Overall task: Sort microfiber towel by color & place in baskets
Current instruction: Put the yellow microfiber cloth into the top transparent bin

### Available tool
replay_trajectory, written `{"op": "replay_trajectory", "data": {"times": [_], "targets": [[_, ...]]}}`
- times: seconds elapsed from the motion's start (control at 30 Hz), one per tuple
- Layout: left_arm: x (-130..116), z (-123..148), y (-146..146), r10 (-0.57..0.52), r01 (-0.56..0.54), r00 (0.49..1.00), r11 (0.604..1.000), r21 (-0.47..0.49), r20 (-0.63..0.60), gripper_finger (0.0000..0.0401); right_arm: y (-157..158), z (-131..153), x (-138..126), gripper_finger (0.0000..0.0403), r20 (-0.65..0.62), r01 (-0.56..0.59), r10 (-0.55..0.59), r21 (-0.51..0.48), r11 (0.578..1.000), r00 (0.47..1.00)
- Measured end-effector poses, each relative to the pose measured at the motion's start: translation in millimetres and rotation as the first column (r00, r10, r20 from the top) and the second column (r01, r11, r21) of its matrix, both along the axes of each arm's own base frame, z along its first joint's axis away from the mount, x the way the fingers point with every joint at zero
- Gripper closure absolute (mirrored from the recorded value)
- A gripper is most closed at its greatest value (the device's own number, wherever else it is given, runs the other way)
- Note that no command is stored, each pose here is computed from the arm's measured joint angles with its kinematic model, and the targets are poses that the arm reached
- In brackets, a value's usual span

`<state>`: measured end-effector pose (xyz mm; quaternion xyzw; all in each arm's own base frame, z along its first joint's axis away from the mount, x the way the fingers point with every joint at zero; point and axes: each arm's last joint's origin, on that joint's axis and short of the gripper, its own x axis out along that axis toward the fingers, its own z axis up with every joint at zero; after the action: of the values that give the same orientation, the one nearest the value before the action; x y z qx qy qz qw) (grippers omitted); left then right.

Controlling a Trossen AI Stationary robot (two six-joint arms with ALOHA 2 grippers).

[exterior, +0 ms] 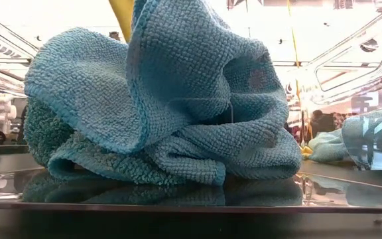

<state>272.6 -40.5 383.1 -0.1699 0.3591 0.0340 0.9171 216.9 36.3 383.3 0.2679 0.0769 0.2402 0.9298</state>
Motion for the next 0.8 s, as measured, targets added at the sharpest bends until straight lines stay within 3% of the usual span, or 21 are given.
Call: {"op": "replay_trajectory", "data": {"times": [0.57, 0.8], "targets": [[73, -86, 37, 0.045, -0.028, 0.957, 0.997, 0.065, -0.286, 0.0391, 15, -7, -3, 0.0188, -0.072, -0.045, 0.045, -0.003, 0.999, 0.996], [94, -119, 49, -0.015, 0.023, 0.935, 1.000, 0.018, -0.355, 0.0387, 23, -11, -5, 0.0188, -0.119, -0.056, 0.054, -0.014, 0.998, 0.991]]}}
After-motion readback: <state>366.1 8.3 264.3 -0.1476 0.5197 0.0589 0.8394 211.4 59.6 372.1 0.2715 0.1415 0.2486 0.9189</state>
